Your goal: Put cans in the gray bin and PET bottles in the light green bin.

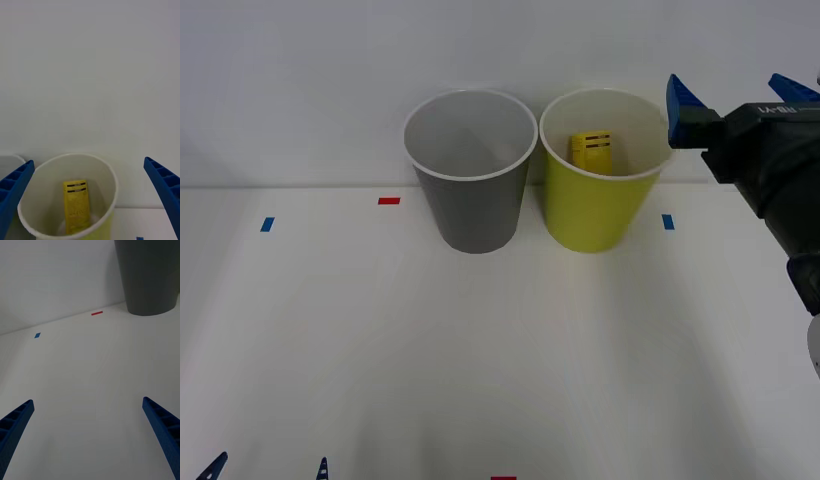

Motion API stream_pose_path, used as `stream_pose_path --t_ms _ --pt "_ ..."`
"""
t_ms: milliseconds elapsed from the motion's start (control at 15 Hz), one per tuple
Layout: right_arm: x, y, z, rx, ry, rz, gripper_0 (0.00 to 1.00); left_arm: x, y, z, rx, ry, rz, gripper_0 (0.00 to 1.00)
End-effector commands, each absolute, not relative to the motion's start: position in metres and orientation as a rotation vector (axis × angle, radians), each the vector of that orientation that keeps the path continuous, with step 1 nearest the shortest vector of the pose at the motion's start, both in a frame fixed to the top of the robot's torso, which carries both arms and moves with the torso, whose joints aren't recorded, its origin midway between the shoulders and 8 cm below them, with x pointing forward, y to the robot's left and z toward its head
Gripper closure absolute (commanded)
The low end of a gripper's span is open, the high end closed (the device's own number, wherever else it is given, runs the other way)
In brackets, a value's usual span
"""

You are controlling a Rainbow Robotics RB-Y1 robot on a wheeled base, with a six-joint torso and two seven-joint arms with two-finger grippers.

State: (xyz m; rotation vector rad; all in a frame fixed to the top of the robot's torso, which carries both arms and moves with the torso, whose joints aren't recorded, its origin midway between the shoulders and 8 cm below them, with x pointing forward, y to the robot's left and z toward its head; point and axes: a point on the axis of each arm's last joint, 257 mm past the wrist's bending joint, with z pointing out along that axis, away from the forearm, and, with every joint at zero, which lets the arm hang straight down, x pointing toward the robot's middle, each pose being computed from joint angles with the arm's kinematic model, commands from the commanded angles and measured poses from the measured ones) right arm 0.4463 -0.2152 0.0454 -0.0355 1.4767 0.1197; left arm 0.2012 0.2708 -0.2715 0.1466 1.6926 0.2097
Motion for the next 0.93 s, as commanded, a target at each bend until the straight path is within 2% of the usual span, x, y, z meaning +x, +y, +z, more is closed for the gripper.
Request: stream_pose_path --t_ms 67,333,467,600,933 --pt "0.44 -0.222 0.025 -0.007 1.508 0.125 0.0 0.201 0.271 -0.272 0.147 1.693 0.21 0.0" --pt "0.43 -0.224 -0.003 0.044 1.532 0.169 0.0 0.201 0.271 -0.272 0.147 1.693 0.21 0.01" --pt "0.422 -0.225 -0.007 0.051 1.501 0.175 0.0 0.201 0.271 -0.272 0.147 1.693 0.21 0.0" --pt "0.418 -0.23 -0.017 -0.029 1.439 0.112 0.0 0.201 0.271 -0.272 0.147 1.693 0.21 0.01" --pt "0.412 -0.24 -0.068 -0.085 1.44 0.101 0.0 0.201 0.271 -0.272 0.147 1.693 0.21 0.01"
